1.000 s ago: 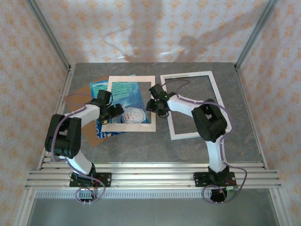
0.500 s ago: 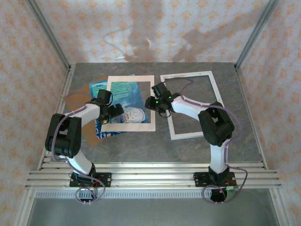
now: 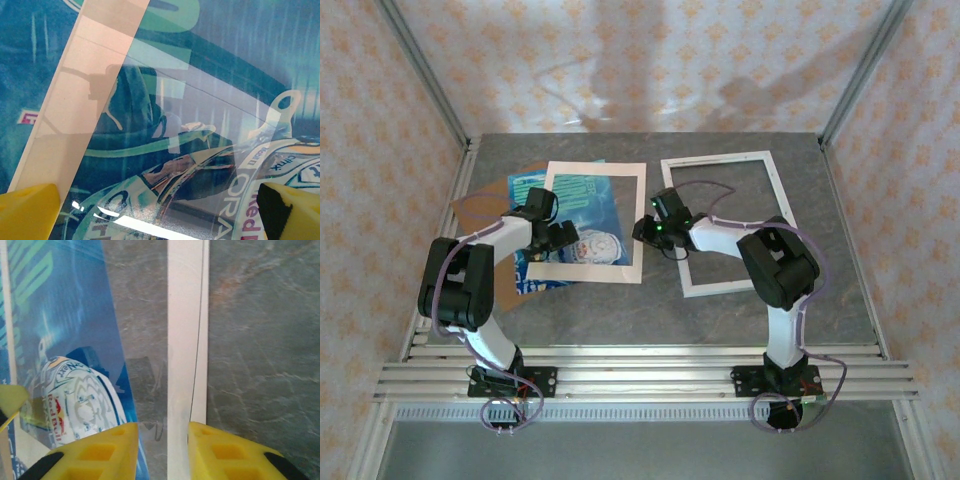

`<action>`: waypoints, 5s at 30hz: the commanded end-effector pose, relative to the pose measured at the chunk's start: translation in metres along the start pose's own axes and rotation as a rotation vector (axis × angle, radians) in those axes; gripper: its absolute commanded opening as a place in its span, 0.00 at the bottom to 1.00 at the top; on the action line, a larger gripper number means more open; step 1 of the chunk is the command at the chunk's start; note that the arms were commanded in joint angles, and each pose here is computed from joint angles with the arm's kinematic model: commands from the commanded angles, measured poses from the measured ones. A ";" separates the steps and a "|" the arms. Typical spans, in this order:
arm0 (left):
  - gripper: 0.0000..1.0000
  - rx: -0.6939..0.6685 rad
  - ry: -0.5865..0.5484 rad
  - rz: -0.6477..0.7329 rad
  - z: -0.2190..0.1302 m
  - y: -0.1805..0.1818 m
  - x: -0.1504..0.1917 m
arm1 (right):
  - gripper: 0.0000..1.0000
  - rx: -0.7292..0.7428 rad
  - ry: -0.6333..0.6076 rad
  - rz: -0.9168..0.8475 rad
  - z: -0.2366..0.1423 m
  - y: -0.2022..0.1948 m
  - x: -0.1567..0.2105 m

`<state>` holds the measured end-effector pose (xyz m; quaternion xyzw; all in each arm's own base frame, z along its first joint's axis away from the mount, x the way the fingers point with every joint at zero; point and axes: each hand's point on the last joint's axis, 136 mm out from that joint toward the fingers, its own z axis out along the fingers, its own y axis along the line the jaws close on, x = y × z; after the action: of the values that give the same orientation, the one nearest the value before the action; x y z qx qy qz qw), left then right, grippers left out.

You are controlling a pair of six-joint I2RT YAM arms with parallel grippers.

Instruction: Put the photo into the frame

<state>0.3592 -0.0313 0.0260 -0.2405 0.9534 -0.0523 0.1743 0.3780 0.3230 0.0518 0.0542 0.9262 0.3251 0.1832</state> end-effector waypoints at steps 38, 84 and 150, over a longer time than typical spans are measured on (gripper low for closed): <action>1.00 -0.003 0.140 -0.054 0.016 0.004 0.033 | 0.35 -0.002 0.073 0.165 0.019 0.007 0.024; 0.99 0.077 0.032 0.044 -0.048 -0.038 -0.006 | 0.00 0.033 -0.018 -0.083 -0.091 0.033 -0.045; 0.87 0.108 -0.018 0.259 -0.062 -0.177 0.011 | 0.00 -0.268 -0.498 -0.131 -0.375 0.101 -0.198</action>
<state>0.4080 -0.2247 0.0715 -0.0824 0.9800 -0.0694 0.1671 0.4165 0.1161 0.4104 0.0913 0.8307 0.3713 0.4046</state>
